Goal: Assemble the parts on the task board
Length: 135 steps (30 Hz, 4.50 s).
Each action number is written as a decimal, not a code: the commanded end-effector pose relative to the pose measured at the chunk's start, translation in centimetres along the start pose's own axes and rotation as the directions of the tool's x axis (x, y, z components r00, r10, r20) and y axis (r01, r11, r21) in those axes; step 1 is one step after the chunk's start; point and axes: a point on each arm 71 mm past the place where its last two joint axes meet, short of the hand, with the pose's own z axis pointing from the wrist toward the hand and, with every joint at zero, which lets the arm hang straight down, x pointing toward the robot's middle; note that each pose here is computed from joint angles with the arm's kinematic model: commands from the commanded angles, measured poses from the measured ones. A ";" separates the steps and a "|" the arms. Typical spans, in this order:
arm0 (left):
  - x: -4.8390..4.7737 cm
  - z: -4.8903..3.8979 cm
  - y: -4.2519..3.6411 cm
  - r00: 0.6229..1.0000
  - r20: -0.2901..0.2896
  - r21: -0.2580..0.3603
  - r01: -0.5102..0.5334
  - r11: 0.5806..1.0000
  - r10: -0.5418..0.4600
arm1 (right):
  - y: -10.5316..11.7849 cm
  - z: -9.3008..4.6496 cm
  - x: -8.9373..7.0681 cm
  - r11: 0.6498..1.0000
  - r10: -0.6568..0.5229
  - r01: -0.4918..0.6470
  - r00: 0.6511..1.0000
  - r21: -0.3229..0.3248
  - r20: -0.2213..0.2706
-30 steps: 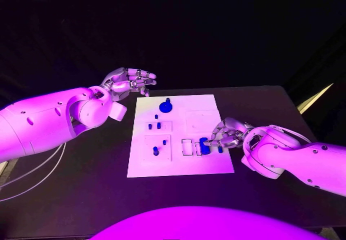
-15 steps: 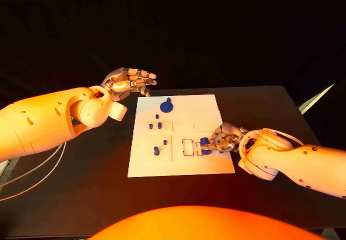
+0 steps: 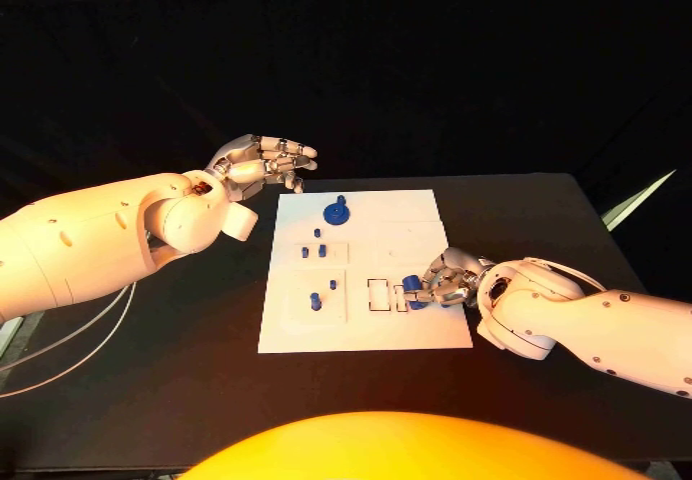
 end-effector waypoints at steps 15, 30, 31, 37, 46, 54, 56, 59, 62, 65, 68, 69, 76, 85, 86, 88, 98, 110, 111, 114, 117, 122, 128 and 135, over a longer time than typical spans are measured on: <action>0.01 -0.04 -0.08 1.000 -0.003 0.003 0.004 1.000 -0.004 | -0.2 -0.1 0.1 1.000 0.024 -0.025 0.999 0.014 0.026; 0.06 0.08 -0.06 1.000 -0.008 0.004 0.014 1.000 -0.014 | 0.6 -1.1 -0.7 0.983 0.181 -0.181 0.983 -0.010 0.041; 0.08 0.10 -0.06 1.000 -0.009 0.004 0.015 1.000 -0.015 | 0.8 -1.2 -0.8 0.982 0.189 -0.188 0.981 -0.013 0.038; 0.15 0.17 -0.04 1.000 -0.012 0.003 0.016 1.000 -0.016 | 1.2 -1.4 -0.7 0.978 0.210 -0.209 0.978 -0.024 0.017; 0.19 0.21 -0.01 1.000 -0.017 0.001 0.015 1.000 -0.015 | 2.4 -1.3 0.0 0.977 0.209 -0.209 0.978 -0.032 -0.031; 0.34 0.24 0.02 1.000 -0.027 -0.003 0.015 1.000 -0.015 | 3.2 -0.6 0.6 0.982 0.188 -0.190 0.981 -0.021 -0.054; 0.33 0.22 0.01 1.000 -0.027 -0.003 0.014 1.000 -0.014 | 3.4 -0.5 0.7 0.982 0.187 -0.188 0.981 -0.020 -0.056; 0.31 0.19 0.00 1.000 -0.027 -0.003 0.014 1.000 -0.014 | 3.7 -0.3 0.7 0.983 0.183 -0.185 0.982 -0.021 -0.055; 0.31 0.18 0.00 1.000 -0.027 -0.004 0.014 1.000 -0.014 | 3.7 -0.1 0.7 0.983 0.182 -0.183 0.982 -0.019 -0.049; 0.31 0.17 0.01 1.000 -0.028 -0.004 0.014 1.000 -0.014 | 3.6 0.1 0.7 0.982 0.188 -0.188 0.981 -0.009 -0.046; 0.27 0.15 0.01 1.000 -0.027 -0.005 0.014 1.000 -0.014 | 3.6 0.2 0.7 0.982 0.188 -0.189 0.980 -0.004 -0.057; 0.25 0.14 0.01 1.000 -0.026 -0.005 0.013 1.000 -0.014 | 3.7 0.2 0.8 0.982 0.187 -0.188 0.980 -0.003 -0.064; 0.21 0.12 0.02 1.000 -0.026 -0.006 0.013 1.000 -0.013 | 4.0 0.3 1.1 0.983 0.183 -0.184 0.978 -0.004 -0.098; 0.18 0.11 0.04 1.000 -0.026 -0.010 0.013 1.000 -0.014 | 4.4 0.2 1.2 0.982 0.184 -0.187 0.978 -0.016 -0.098; 0.18 0.11 0.05 1.000 -0.027 -0.010 0.013 1.000 -0.014 | 4.4 0.2 1.2 0.982 0.184 -0.187 0.978 -0.018 -0.097; 0.18 0.11 0.05 1.000 -0.027 -0.010 0.014 1.000 -0.014 | 4.4 0.2 1.2 0.982 0.184 -0.186 0.978 -0.020 -0.094; 0.16 0.12 0.06 1.000 -0.027 -0.011 0.013 1.000 -0.013 | 4.5 0.2 1.1 0.983 0.177 -0.180 0.981 -0.029 -0.080; 0.05 0.12 0.08 1.000 -0.023 -0.012 0.012 1.000 -0.012 | 4.2 -0.4 1.0 0.988 0.141 -0.145 0.987 -0.047 -0.083; 0.03 0.11 0.08 1.000 -0.022 -0.012 0.012 1.000 -0.012 | 4.2 -0.5 1.0 0.988 0.140 -0.144 0.987 -0.048 -0.083; -0.02 0.08 0.08 1.000 -0.020 -0.013 0.011 1.000 -0.012 | 3.8 -0.9 0.9 0.990 0.129 -0.134 0.988 -0.049 -0.085; -0.05 0.05 0.08 1.000 -0.019 -0.013 0.011 1.000 -0.011 | 3.5 -1.2 0.9 0.991 0.119 -0.124 0.989 -0.049 -0.090; -0.09 0.00 0.08 1.000 -0.018 -0.013 0.010 1.000 -0.010 | 3.2 -1.5 0.8 0.993 0.101 -0.106 0.991 -0.050 -0.093; -0.12 -0.05 0.08 1.000 -0.017 -0.015 0.009 1.000 -0.009 | 3.3 -1.5 0.5 0.997 -0.002 -0.002 0.999 -0.083 -0.049; -0.05 -0.02 0.11 1.000 -0.020 -0.019 0.009 1.000 -0.010 | 4.2 -1.4 0.5 0.978 -0.162 0.161 0.987 -0.134 0.007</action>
